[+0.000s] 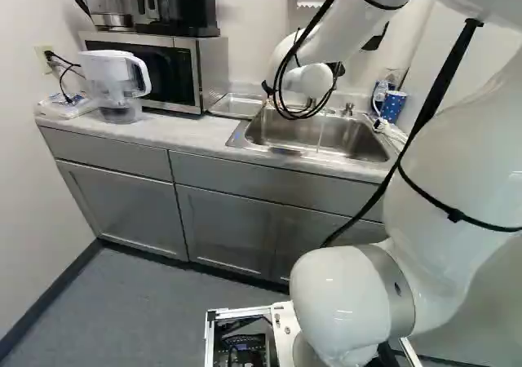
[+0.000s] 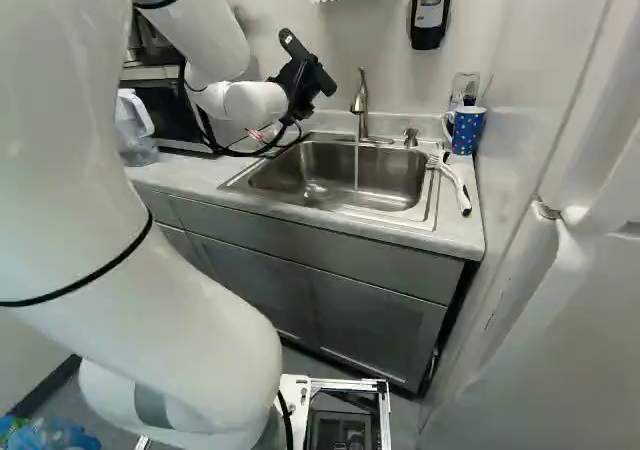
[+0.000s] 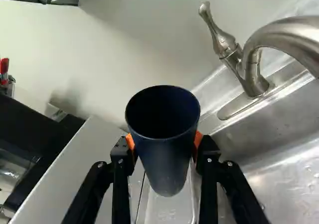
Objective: Rinse the cup and place it in the tray
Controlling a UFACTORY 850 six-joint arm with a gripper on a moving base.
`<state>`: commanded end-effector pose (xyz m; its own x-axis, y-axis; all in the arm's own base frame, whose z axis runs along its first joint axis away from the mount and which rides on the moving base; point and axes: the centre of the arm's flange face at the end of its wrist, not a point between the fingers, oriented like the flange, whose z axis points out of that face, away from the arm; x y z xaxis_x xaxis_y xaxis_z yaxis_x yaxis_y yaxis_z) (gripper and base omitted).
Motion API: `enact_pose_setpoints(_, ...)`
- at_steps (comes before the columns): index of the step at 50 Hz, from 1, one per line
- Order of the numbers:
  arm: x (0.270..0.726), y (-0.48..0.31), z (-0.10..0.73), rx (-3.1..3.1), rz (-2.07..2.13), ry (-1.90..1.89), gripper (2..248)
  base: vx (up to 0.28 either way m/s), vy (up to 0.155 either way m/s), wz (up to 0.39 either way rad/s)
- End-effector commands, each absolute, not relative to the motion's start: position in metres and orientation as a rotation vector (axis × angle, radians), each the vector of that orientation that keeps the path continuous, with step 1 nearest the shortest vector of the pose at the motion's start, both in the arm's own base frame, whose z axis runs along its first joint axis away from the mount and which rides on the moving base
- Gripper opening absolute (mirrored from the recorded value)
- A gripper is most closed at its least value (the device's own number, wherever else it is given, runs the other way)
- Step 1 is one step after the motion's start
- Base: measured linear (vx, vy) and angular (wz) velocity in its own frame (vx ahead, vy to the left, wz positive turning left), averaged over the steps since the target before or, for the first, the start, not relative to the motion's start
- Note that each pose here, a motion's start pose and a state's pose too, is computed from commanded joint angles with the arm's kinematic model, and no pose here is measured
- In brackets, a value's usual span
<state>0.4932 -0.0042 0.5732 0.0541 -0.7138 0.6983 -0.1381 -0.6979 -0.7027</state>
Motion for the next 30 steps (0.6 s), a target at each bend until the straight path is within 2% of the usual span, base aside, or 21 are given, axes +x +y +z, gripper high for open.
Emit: enact_pose_setpoints(30, 0.4932, -0.0042, 0.5732, -2.107, -1.863, 0.574, 124, 0.000, 0.000, 0.000)
